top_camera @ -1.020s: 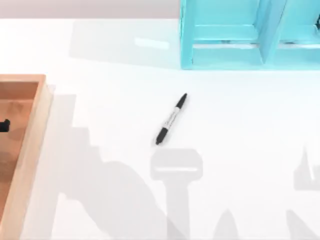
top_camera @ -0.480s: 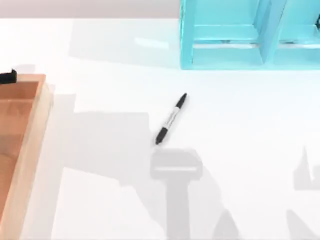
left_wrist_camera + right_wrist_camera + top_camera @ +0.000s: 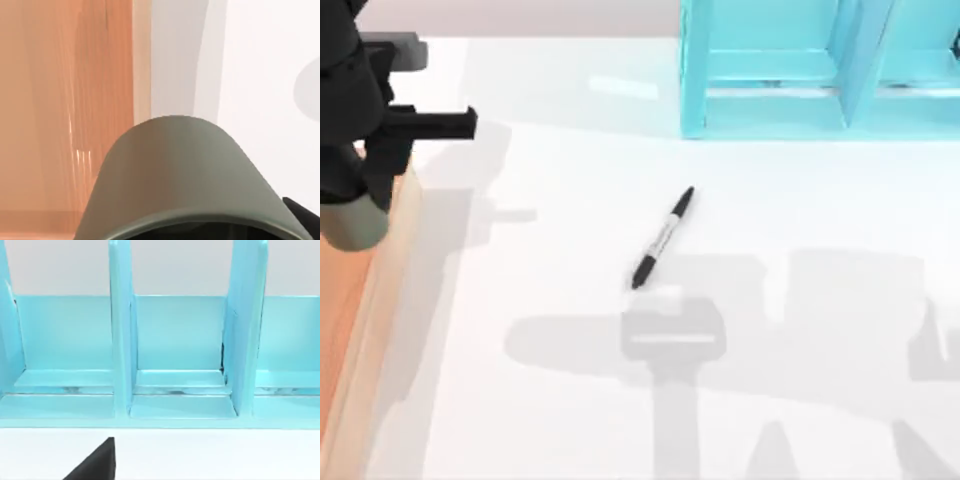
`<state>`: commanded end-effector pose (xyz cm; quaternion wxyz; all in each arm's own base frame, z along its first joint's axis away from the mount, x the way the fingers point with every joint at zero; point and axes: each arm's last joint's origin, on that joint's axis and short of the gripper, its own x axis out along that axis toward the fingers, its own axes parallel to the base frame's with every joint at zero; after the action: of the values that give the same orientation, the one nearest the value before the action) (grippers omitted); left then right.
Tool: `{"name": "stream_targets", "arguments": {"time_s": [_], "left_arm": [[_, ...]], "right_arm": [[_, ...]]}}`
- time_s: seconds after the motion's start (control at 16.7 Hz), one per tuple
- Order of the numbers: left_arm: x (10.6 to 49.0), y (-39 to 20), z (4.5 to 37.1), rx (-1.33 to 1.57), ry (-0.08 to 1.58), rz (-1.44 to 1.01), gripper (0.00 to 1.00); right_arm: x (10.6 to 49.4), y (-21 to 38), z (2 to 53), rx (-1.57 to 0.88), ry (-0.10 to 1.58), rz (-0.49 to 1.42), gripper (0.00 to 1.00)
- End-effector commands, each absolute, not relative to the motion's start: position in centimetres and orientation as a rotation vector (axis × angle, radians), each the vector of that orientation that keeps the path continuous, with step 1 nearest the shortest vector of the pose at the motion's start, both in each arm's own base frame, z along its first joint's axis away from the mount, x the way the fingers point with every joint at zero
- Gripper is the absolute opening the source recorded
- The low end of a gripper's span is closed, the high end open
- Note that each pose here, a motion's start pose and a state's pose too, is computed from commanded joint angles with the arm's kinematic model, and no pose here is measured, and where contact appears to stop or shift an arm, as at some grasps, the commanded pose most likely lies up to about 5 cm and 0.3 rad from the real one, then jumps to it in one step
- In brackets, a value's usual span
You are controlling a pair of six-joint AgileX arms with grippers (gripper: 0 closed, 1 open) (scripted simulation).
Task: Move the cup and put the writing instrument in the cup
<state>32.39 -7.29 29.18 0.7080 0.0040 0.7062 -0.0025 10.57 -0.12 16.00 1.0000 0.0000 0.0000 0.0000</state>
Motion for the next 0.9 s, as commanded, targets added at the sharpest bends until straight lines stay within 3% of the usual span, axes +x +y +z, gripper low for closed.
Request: {"name": "stream_targets", "arguments": {"time_s": [0.48,0.9], "left_arm": [[32.3,-8.5,29.1,0.014,1.577,-0.013,0.0],[36.2,-15.4,21.8,-0.015,1.544,-0.045,0.0]], "right_arm": [[10.6,-0.1,16.0,0.0,0.0,0.0,1.0],[10.6,-0.1,16.0,0.0,0.0,0.0,1.0]]}}
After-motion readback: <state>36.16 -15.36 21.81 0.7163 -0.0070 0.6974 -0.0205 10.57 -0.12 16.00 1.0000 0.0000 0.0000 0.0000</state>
